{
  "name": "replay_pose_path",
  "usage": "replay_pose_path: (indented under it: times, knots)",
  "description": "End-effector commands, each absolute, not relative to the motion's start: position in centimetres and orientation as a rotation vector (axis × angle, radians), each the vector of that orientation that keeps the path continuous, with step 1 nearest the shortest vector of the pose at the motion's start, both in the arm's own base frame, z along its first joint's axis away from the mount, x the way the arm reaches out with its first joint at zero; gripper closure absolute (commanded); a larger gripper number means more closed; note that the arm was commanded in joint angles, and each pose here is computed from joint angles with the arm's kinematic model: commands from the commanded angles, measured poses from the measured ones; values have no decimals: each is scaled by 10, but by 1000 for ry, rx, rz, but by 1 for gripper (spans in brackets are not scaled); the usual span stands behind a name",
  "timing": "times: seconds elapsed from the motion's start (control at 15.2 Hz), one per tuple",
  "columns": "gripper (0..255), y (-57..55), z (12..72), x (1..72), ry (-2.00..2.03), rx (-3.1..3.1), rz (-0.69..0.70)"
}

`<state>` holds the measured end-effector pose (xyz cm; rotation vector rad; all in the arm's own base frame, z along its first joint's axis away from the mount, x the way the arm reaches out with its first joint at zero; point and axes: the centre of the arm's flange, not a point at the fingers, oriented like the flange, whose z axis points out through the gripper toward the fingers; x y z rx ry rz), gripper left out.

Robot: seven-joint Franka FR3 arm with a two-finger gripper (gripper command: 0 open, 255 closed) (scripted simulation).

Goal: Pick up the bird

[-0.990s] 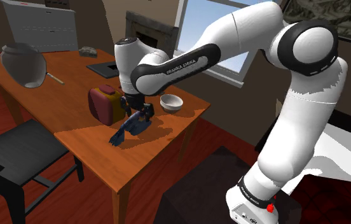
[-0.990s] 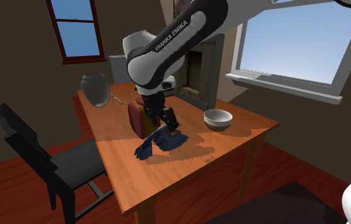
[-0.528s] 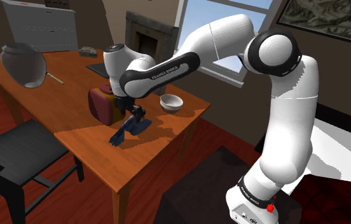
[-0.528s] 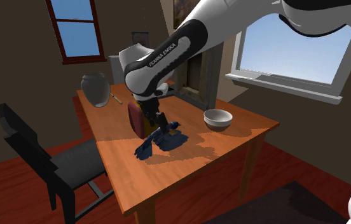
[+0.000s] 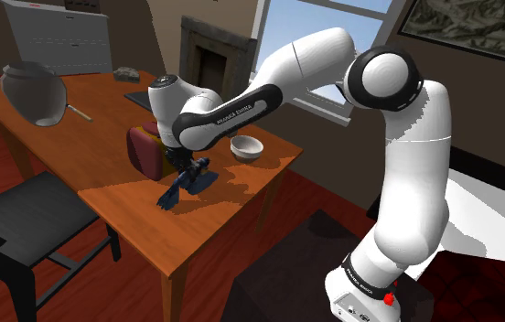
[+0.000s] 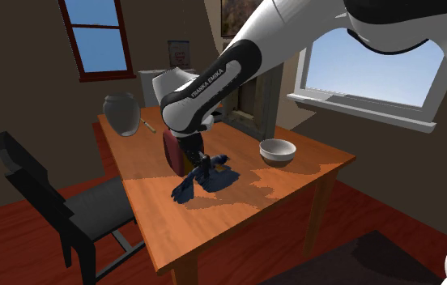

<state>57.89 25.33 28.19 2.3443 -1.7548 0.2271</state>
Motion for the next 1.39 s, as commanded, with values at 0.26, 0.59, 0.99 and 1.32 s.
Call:
replay_pose_path:
  times: [0.26, 0.59, 0.99, 1.32]
  knots:
    - [255, 253, 281, 579, -1755, 2344, 227]
    - [255, 253, 291, 579, -1755, 2344, 227]
    - [255, 253, 323, 579, -1755, 2344, 227]
    - [255, 253, 349, 579, -1755, 2344, 227]
